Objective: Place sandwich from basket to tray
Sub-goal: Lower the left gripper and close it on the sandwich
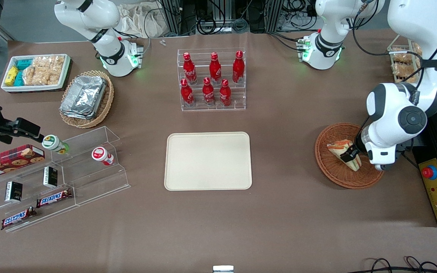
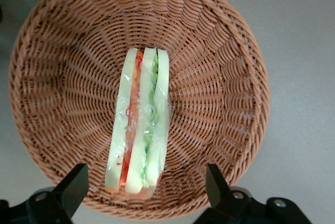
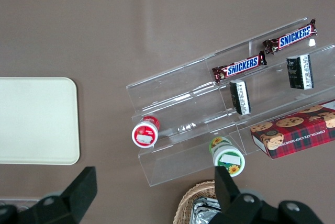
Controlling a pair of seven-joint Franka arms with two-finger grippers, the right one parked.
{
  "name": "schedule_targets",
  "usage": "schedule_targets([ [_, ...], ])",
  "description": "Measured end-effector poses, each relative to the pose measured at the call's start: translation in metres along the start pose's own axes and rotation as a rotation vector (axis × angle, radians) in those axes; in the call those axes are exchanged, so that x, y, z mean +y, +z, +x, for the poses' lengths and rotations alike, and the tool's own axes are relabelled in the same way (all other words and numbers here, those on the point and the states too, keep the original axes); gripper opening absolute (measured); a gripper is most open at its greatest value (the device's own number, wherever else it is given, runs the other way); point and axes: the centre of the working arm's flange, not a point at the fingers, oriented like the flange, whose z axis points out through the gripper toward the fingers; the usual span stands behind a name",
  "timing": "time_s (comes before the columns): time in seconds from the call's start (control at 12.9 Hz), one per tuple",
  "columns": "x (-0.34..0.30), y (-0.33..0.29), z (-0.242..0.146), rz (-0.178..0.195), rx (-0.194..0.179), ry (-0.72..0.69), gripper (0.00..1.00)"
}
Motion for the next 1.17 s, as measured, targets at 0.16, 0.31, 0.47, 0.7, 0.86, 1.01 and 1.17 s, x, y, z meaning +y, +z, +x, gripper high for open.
schedule_targets([
  [0.16,-0.007,0.012,-0.002,0.004,-0.004,-0.006,1.00],
  [0.31,-0.009,0.013,-0.001,0.005,-0.004,-0.010,1.00],
  [0.47,-0.009,0.014,0.000,0.003,-0.002,-0.011,1.00],
  [0.7,-0.008,0.029,0.002,-0.011,0.009,-0.012,1.00],
  [0.86,-0.009,0.047,0.007,-0.007,0.006,-0.021,1.00],
  [1.01,-0.014,0.054,0.011,0.000,0.003,-0.031,1.00],
  [1.17,-0.014,0.054,0.012,0.000,0.004,-0.033,0.96],
])
